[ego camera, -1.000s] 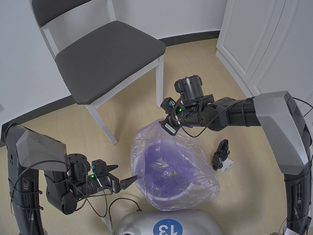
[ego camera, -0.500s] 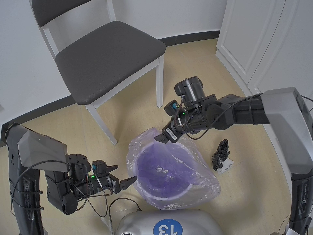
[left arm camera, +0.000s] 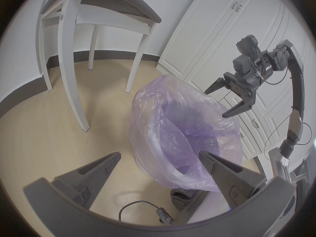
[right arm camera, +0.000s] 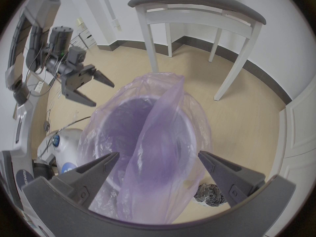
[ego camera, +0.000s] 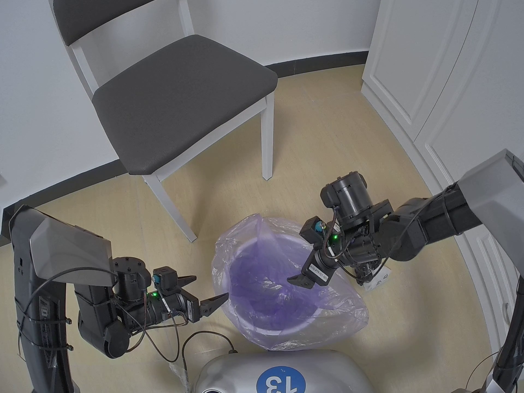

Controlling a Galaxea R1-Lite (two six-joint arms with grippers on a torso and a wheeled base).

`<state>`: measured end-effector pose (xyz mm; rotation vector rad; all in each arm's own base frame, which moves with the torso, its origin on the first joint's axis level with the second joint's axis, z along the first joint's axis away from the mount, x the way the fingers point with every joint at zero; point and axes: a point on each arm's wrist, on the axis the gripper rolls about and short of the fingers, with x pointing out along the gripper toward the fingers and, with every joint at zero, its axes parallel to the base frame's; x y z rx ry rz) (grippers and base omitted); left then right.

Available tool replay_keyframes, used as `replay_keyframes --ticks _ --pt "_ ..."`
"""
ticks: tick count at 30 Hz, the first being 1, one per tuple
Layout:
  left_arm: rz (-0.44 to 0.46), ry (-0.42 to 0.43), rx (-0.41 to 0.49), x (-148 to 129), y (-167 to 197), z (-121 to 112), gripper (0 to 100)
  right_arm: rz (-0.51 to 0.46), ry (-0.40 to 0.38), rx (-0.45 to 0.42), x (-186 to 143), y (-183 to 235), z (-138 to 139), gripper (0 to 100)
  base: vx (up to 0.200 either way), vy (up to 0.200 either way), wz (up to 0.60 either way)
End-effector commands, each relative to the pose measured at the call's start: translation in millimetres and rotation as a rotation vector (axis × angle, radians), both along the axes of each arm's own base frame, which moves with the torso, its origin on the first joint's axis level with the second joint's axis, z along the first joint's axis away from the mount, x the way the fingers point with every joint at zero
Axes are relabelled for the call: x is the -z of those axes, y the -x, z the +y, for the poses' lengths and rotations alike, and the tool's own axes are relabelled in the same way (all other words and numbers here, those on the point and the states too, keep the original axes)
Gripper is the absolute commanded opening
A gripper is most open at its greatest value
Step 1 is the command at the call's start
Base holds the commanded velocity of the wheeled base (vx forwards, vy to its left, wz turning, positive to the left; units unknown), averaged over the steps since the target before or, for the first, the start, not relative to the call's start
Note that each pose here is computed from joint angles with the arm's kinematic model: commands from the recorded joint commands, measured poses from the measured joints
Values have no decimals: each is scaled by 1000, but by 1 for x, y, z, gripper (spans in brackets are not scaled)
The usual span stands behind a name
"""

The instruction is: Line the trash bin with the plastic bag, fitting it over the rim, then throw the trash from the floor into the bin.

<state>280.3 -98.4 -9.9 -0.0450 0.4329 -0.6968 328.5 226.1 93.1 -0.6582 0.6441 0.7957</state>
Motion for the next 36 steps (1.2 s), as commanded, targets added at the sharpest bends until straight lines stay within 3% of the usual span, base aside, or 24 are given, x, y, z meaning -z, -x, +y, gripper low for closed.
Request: replay_keyframes --ticks 1,9,17,36 --pt "-19 6 -1 -2 -1 0 100 12 5 5 3 4 -4 0 0 0 0" --pt "-19 6 0 -2 0 0 100 -10 -12 54 -4 -10 -19 0 0 0 0" --pt "-24 8 -1 -3 -2 0 100 -92 -70 119 -30 -38 -35 0 0 0 0" --pt "-32 11 -5 -3 -5 -1 100 -81 -59 160 6 -82 -34 0 0 0 0"
